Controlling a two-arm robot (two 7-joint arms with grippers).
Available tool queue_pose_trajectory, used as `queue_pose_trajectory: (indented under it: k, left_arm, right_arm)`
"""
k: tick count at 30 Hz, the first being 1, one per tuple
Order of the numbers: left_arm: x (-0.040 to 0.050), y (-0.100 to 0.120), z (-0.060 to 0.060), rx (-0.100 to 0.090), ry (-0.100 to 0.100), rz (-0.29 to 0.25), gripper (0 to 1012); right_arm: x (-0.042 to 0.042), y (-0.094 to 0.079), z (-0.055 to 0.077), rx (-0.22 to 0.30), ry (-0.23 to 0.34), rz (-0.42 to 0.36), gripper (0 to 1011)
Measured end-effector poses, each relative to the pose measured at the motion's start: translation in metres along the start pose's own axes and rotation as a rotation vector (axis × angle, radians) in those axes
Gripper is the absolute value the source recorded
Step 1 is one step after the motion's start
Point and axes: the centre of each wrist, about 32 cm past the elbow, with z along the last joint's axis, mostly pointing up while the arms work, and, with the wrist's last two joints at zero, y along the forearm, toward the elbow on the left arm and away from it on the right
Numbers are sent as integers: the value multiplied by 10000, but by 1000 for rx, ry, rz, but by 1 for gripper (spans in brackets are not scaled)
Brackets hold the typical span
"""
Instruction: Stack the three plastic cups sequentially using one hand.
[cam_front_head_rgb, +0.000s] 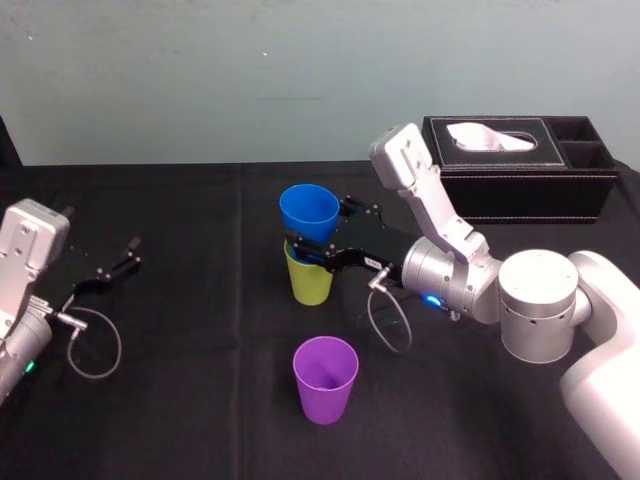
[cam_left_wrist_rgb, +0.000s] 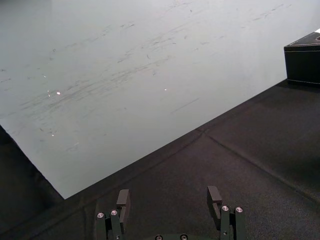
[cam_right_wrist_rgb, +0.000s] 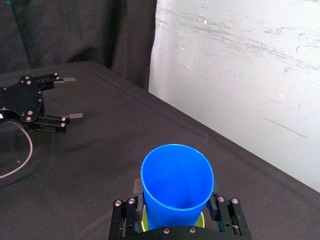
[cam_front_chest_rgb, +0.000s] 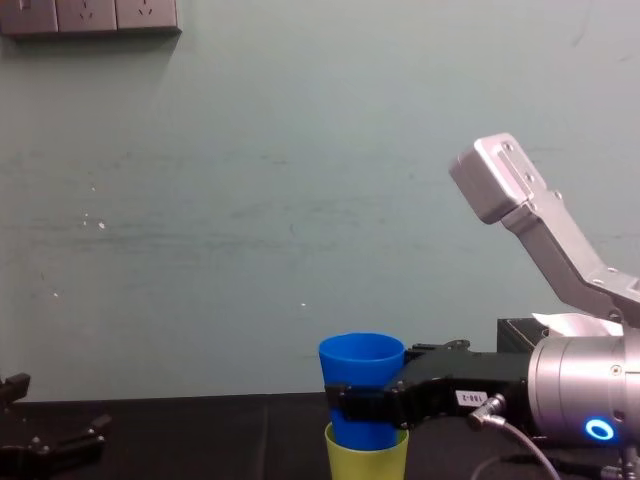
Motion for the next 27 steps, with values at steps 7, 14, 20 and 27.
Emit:
queue_pose_trajectory:
  k: [7, 14, 20, 27]
  left_arm:
    - [0, 0, 0, 0, 0, 0, 1010]
    - [0, 0, 0, 0, 0, 0, 1010]
    - [0, 0, 0, 0, 0, 0, 1010]
    - [0, 0, 0, 0, 0, 0, 1010]
  right_arm:
    - [-4, 1, -34, -10, 4, -2, 729]
    - [-2, -3, -44, -14, 3, -5, 729]
    - [0, -5, -44, -15, 3, -6, 757]
    - [1, -4, -42, -15, 3, -6, 916]
